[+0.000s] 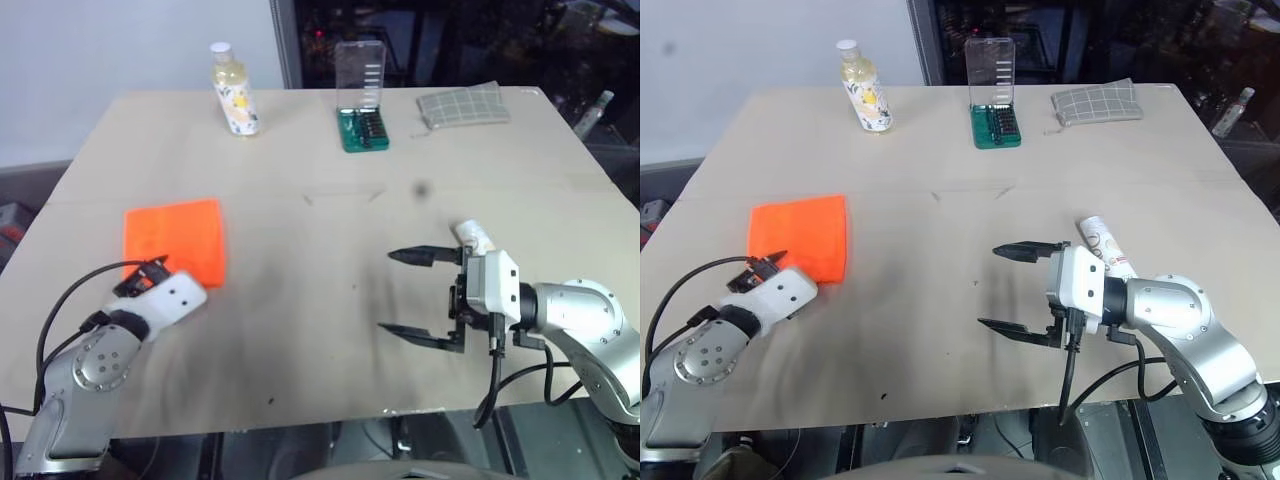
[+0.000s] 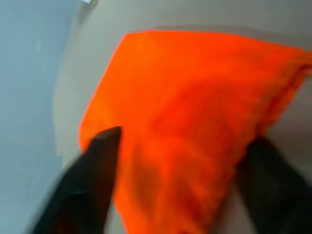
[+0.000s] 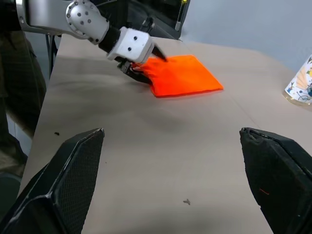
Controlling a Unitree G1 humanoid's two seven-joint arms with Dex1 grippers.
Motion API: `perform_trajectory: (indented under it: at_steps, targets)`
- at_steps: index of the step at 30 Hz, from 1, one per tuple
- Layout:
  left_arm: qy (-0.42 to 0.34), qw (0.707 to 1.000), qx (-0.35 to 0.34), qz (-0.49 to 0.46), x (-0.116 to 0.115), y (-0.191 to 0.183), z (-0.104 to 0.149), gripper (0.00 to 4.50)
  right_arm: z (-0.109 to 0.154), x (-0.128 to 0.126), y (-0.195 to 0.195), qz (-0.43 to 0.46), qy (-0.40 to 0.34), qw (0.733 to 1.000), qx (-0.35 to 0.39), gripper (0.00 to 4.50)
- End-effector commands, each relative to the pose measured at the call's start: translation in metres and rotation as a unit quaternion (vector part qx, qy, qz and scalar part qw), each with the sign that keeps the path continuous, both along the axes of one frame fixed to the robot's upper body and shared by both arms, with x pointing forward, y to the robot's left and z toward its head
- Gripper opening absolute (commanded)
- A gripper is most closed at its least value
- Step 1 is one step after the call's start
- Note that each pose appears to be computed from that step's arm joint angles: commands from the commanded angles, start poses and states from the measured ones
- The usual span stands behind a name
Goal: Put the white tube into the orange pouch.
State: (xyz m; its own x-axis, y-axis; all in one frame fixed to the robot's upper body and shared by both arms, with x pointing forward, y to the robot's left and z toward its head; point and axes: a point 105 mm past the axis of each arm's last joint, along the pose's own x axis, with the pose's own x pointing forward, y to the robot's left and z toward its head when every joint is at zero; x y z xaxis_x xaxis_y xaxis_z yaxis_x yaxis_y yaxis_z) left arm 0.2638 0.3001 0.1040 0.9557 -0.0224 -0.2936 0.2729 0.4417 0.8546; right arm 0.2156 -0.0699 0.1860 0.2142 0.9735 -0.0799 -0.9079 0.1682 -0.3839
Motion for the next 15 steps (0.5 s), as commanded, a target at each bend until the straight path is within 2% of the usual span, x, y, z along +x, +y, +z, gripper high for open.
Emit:
perform_trajectory:
  at_steps: [1, 3, 4, 7, 10, 11, 15]
  targets:
    - [-0.001, 0.999, -0.014, -0.032, 0.001, 0.000, 0.014, 1.00, 0.010, -0.004, 0.005, 0.010, -0.021, 1.000, 0.010, 4.50]
    - [0.008, 0.997, -0.046, -0.054, 0.005, -0.004, 0.019, 0.20, 0.008, -0.001, 0.005, 0.004, -0.017, 1.000, 0.008, 4.50]
    - [0.019, 0.994, -0.082, -0.069, 0.008, -0.010, 0.022, 0.02, 0.006, 0.001, 0.005, -0.002, -0.016, 1.000, 0.005, 4.50]
    - [0.056, 0.978, -0.177, -0.100, 0.017, -0.024, 0.032, 0.02, 0.002, 0.006, 0.004, -0.018, -0.010, 1.000, 0.002, 4.50]
    - [0.113, 0.945, -0.283, -0.114, 0.023, -0.041, 0.042, 0.02, -0.001, 0.012, 0.001, -0.047, -0.002, 0.999, 0.004, 4.50]
    - [0.130, 0.929, -0.326, -0.116, 0.026, -0.048, 0.047, 0.02, -0.003, 0.017, -0.001, -0.068, -0.004, 0.998, 0.000, 4.50]
    - [0.182, 0.880, -0.418, -0.135, 0.039, -0.078, 0.065, 0.02, -0.024, 0.048, -0.022, -0.191, 0.014, 0.980, -0.044, 4.50]
